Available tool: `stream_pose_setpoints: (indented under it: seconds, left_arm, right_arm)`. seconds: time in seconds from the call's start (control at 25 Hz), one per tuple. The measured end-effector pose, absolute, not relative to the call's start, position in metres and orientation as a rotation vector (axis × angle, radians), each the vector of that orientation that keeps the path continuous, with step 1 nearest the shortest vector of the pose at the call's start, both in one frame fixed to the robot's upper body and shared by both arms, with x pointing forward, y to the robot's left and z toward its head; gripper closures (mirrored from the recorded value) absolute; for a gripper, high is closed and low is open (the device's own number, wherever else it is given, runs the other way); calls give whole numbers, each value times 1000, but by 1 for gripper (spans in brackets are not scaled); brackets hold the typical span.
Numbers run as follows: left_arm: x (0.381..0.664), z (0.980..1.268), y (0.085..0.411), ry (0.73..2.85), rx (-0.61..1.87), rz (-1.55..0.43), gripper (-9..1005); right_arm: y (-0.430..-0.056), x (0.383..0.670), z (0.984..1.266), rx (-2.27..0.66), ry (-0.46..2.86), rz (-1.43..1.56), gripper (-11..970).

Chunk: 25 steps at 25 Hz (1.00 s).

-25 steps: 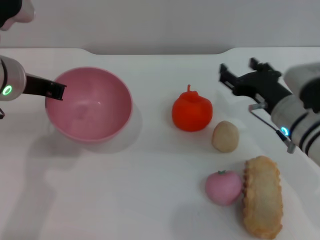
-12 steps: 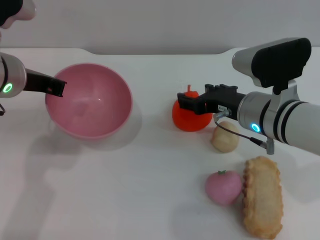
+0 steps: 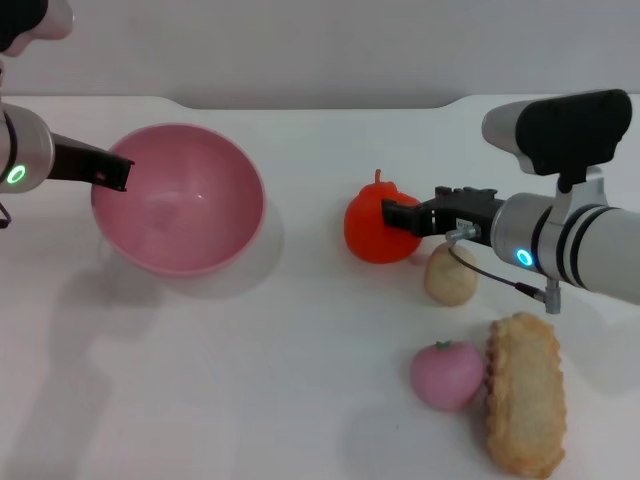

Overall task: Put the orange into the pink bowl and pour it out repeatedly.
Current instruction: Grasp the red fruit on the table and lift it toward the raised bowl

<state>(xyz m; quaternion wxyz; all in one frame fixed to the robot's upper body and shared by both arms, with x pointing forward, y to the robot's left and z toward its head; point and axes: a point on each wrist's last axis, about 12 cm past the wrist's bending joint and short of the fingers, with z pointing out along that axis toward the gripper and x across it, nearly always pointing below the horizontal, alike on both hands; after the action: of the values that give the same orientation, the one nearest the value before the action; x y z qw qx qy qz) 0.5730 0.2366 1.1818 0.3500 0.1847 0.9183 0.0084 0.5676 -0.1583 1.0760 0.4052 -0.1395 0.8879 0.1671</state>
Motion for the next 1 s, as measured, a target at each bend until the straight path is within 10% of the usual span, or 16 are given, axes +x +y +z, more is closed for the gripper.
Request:
stream_pose_setpoints:
  seconds: [0.72, 1.0]
  left_arm:
    - [575, 1185, 234, 2365, 499, 24, 954]
    - [576, 1184, 234, 2368, 503, 29, 954]
  right_arm:
    - [-145, 572, 1068, -406, 2313, 431, 167]
    - [-139, 568, 1068, -474, 2301, 413, 409]
